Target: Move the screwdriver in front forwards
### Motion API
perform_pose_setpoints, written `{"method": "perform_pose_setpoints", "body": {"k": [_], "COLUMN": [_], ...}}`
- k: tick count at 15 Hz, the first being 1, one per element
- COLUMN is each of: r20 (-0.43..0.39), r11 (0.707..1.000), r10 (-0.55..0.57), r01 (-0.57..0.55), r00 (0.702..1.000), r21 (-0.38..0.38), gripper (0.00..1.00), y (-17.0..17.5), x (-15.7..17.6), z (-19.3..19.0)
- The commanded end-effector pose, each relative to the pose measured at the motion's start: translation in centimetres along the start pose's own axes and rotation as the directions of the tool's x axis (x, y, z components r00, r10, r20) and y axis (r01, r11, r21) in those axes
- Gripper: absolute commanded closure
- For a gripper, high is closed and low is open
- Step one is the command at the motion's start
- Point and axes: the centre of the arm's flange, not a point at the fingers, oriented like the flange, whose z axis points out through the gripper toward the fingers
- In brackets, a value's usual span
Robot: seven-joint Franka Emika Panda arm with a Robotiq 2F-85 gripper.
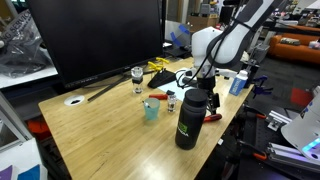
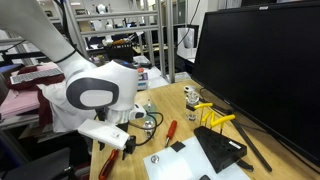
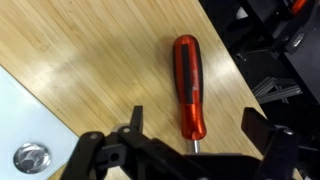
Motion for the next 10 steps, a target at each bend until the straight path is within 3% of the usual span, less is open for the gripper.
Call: {"method": "perform_pose_setpoints", "body": {"k": [1, 4, 5, 10], "r20": [-0.087, -0.154, -0.11, -0.133], "r11": [1.0, 0.997, 0.998, 0.997], "r10": [0.018, 0.073, 0.061, 0.078], "r01": [-0.019, -0.07, -0.06, -0.075], "r00": [0.996, 0.985, 0.992, 0.988], "r21": [-0.013, 0.024, 0.019, 0.024], "gripper": [0.0, 0.0, 0.0, 0.0], "y": [-1.2, -2.5, -1.3, -2.1], "x": [-2.2, -4.2, -2.2, -3.5], "z": [-2.5, -3.7, -3.0, -3.4]}}
